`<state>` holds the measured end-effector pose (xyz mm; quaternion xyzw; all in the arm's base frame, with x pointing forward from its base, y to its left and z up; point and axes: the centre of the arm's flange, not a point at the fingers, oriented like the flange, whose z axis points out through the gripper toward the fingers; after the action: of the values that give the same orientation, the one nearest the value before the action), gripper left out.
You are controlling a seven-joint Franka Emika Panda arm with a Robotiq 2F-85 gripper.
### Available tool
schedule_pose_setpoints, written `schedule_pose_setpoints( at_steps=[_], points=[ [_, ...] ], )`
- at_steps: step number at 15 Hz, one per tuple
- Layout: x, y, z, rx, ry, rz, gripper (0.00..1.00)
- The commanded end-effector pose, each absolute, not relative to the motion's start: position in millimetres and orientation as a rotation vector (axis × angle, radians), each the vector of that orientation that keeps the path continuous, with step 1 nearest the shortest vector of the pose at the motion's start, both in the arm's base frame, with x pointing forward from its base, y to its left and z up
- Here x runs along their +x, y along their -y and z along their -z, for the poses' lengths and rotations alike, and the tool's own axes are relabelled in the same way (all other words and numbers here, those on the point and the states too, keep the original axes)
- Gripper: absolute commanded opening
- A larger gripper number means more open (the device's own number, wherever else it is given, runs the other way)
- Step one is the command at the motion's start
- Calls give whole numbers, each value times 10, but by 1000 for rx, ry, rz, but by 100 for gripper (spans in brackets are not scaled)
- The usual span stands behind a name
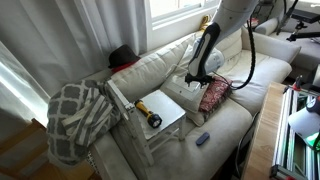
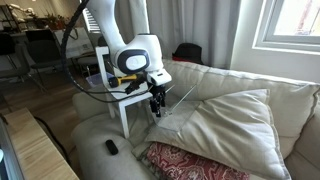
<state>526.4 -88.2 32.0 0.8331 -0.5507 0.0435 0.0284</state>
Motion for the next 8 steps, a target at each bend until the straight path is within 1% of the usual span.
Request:
schedule_pose_setpoints(
  at_steps=[1,5,6,8],
  points=[
    [5335,938,-184,2529,1778,-114,53],
    [5328,998,-201,2489,1807,-125,24],
    [5323,1010,-216,2480,1818,-127,15],
    [5319,1027,-245,2466,1838,-127,1]
  ],
)
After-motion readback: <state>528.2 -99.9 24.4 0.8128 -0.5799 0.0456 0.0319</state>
